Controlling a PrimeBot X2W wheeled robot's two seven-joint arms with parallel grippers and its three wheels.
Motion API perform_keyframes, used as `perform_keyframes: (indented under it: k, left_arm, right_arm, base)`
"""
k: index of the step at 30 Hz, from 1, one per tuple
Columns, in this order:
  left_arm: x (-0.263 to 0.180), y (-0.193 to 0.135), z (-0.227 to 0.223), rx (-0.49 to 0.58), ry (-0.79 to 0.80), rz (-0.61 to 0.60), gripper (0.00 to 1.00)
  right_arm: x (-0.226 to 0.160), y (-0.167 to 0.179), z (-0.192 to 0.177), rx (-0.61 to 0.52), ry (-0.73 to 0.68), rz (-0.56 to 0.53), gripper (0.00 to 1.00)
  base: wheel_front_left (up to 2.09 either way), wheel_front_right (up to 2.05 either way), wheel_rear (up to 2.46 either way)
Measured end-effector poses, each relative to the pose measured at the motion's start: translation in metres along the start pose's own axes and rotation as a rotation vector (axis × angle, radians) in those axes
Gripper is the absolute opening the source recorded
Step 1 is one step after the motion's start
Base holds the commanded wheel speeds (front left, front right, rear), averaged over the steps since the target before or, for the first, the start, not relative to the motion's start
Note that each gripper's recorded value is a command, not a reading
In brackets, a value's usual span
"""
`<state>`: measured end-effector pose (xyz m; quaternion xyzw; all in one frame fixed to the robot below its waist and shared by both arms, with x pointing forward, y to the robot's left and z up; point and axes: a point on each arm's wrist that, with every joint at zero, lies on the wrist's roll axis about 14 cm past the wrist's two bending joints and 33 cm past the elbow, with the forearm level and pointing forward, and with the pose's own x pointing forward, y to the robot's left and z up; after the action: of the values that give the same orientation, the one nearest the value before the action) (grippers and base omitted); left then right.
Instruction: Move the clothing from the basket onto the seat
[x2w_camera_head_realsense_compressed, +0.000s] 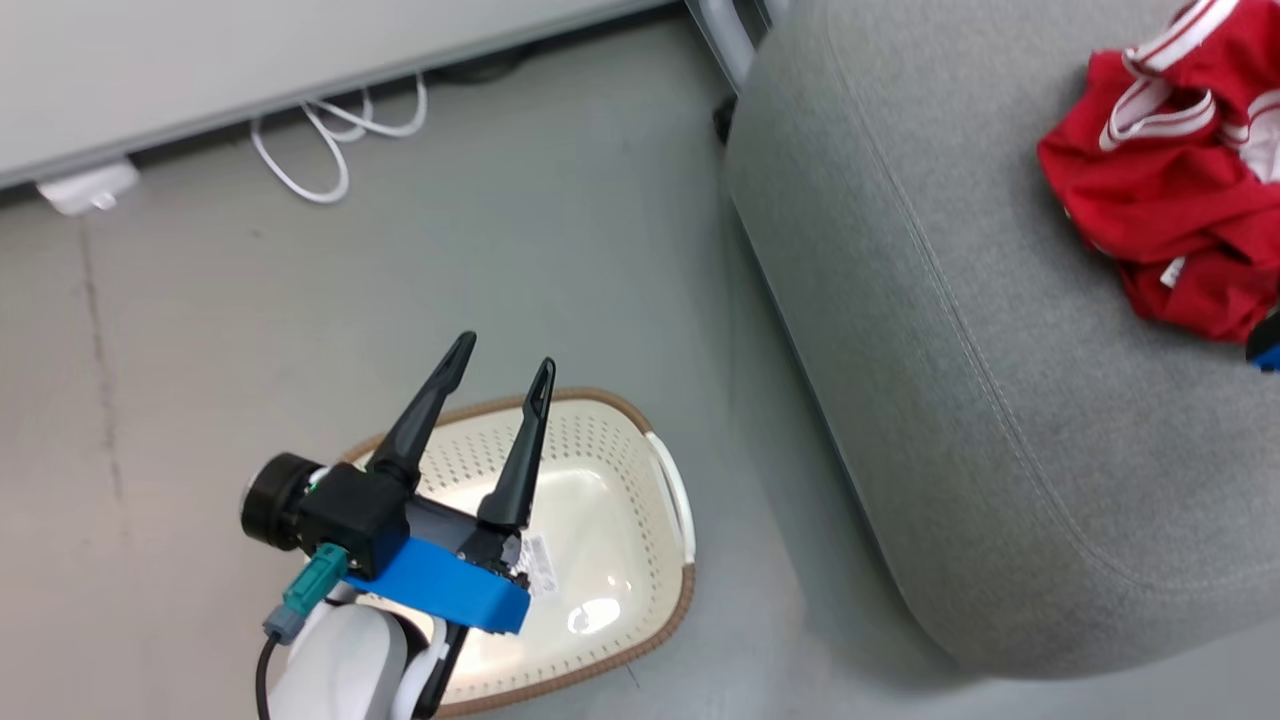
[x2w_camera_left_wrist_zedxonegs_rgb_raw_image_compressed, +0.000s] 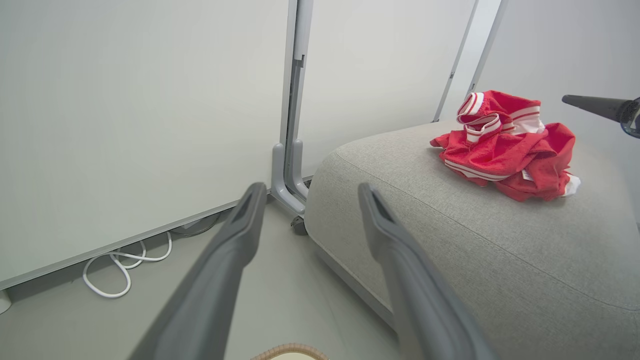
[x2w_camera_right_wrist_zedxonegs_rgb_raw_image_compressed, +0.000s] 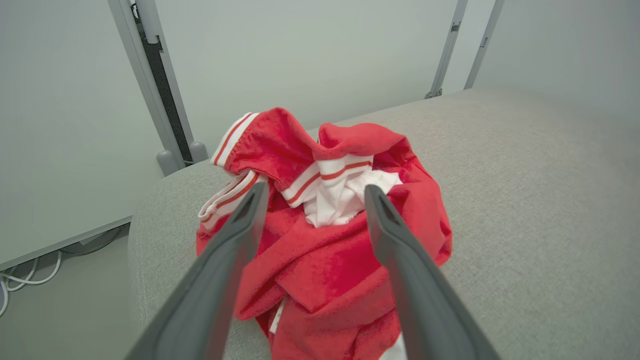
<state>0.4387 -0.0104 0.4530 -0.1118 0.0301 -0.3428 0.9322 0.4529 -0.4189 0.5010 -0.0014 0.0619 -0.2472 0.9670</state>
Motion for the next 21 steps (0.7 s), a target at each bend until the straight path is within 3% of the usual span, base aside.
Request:
perform_keyframes:
  k: [21]
  left_arm:
    - [-0.109,0.039,0.050,0.009,-0.108,0.379,1.00]
  right_arm:
    - [-0.101,0.075,-0.007,0.051,-0.069,0.291,1.00]
  base:
    - [0.00,0.00,0.00]
